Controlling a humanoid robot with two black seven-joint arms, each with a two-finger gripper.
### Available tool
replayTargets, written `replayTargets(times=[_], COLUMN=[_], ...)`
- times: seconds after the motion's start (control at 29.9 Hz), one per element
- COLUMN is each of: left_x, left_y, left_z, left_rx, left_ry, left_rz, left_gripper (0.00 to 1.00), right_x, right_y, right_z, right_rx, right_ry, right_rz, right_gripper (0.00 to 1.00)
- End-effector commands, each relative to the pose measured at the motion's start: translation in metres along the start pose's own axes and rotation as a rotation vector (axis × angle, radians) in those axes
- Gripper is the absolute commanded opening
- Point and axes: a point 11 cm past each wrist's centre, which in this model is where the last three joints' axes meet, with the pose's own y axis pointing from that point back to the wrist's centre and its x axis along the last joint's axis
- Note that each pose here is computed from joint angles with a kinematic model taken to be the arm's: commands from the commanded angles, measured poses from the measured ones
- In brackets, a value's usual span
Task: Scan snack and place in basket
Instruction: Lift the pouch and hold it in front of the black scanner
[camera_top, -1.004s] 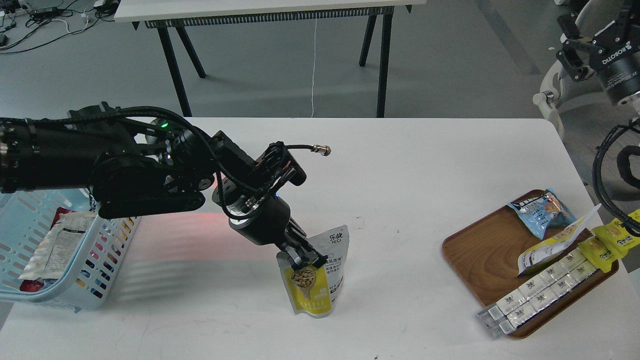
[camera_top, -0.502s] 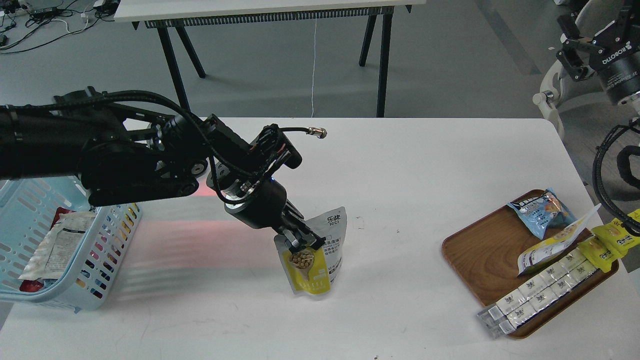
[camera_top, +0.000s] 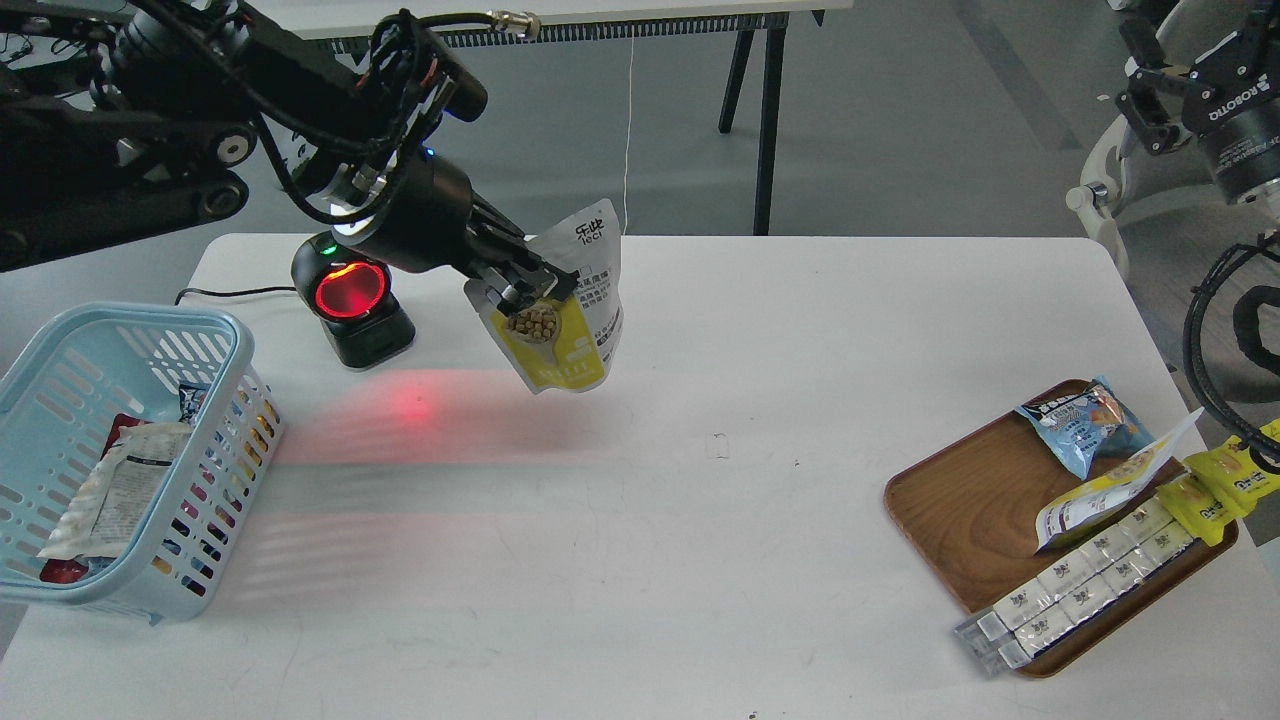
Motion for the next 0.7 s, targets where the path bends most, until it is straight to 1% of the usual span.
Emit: replayTargets(times=[0.0,0.07,0.13,0.3,0.37,0.54,0.67], left_x=[-0.007,-0.020,-0.025,-0.038,-0.049,-0.070,-0.073], left_y=[0.001,0.000,0.003,0.003,0.000,-0.009,-0.007], left_z=[-0.008,-0.020,-0.030,-0.043,-0.051,-0.058,-0.064], left_rx=[0.029,0.065,0.097,0.127,0.141,0.144,0.159], left_ry=[-0.006,0.000,-0.004,0.021,0.032,0.058,0.070], left_rz=[-0.024,-0.060,-0.074,-0.086,-0.105,-0.138,-0.138], left_gripper=[0.00,0.00,0.00,0.00,0.00,0.00,0.00], right_x=[-0.001,-0.001,0.000,0.000,0.000,0.000,0.000], right_y=[-0.001,-0.001,-0.001,-0.001,-0.002,-0.002,-0.002], right_z=[0.000,-0.001,-0.003,-0.003,-0.003,-0.004,-0.004], right_rx=[0.003,0.006,0.012,0.015,0.015,0.020,0.020], right_ry=[-0.002,-0.003,-0.007,-0.010,-0.011,-0.017,-0.017], right_rz=[-0.002,-0.002,0.002,0.004,0.004,0.006,0.006], right_gripper=[0.99,0.99,0.99,0.99,0.99,0.99,0.99])
